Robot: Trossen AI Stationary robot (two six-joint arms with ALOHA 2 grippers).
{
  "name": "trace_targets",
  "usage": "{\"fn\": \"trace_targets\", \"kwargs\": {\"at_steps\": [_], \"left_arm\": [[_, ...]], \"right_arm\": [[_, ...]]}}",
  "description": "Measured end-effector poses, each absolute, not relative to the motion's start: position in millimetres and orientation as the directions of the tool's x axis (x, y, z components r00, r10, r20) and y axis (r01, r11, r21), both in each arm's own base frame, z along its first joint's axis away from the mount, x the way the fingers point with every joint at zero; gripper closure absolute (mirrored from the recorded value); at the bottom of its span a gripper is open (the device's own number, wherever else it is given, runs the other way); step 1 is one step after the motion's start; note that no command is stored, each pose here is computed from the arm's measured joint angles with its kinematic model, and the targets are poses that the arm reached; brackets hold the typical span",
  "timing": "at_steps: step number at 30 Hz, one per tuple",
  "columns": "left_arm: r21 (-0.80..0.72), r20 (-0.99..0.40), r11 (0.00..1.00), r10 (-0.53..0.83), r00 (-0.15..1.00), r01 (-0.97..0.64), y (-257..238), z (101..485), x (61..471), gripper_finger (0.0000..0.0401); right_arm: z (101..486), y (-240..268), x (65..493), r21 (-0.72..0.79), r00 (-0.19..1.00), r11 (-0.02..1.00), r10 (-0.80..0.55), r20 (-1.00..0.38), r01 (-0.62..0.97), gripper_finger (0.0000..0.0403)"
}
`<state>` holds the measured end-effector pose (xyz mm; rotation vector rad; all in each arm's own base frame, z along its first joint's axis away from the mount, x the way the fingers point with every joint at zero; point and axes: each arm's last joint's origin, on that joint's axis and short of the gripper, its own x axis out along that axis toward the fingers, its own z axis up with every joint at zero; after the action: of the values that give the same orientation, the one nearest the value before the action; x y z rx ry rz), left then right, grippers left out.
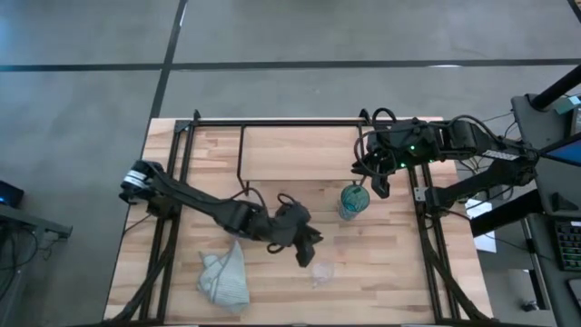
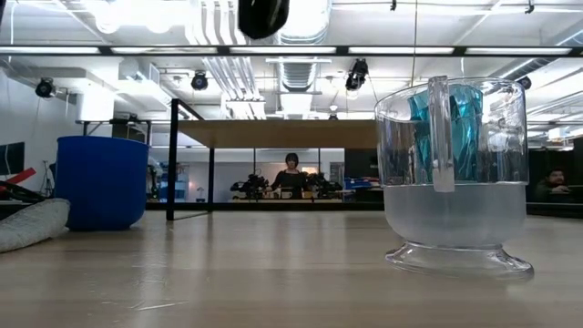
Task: Stack small to large cups/mugs on shelf
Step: Put the transparent mug on the shelf
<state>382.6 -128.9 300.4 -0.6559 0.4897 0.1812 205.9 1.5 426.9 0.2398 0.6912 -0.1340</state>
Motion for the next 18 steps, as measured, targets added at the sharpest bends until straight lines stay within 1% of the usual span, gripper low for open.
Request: {"fn": "trace_targets", "kwargs": {"at_steps": [3, 6, 8, 12, 18], "left_arm": [[-0.527, -0.556, 0.772, 0.004, 0.831, -0.356, -131, 287, 384, 0.0335], [-0.562, -0.567, 0.746, -0.033, 0.823, -0.357, -138, 281, 386, 0.0335], [-0.590, -0.573, 0.732, -0.081, 0.815, -0.342, -144, 275, 390, 0.0335], [-0.609, -0.629, 0.702, -0.144, 0.764, -0.369, -155, 252, 394, 0.0335], [-0.617, -0.641, 0.700, -0.180, 0.747, -0.361, -168, 244, 399, 0.0335]], "right_arm": [[428, 2, 205, 0.171, 0.766, 0.965, -0.043, -0.641, 0.197, 0.0335], [428, 1, 205, 0.158, 0.767, 0.969, -0.044, -0.640, 0.187, 0.0335], [428, 1, 205, 0.157, 0.767, 0.970, -0.045, -0.640, 0.188, 0.0335], [427, 1, 205, 0.157, 0.765, 0.970, -0.045, -0.642, 0.188, 0.0335], [427, 1, 206, 0.140, 0.763, 0.969, -0.067, -0.642, 0.203, 0.0335]]}}
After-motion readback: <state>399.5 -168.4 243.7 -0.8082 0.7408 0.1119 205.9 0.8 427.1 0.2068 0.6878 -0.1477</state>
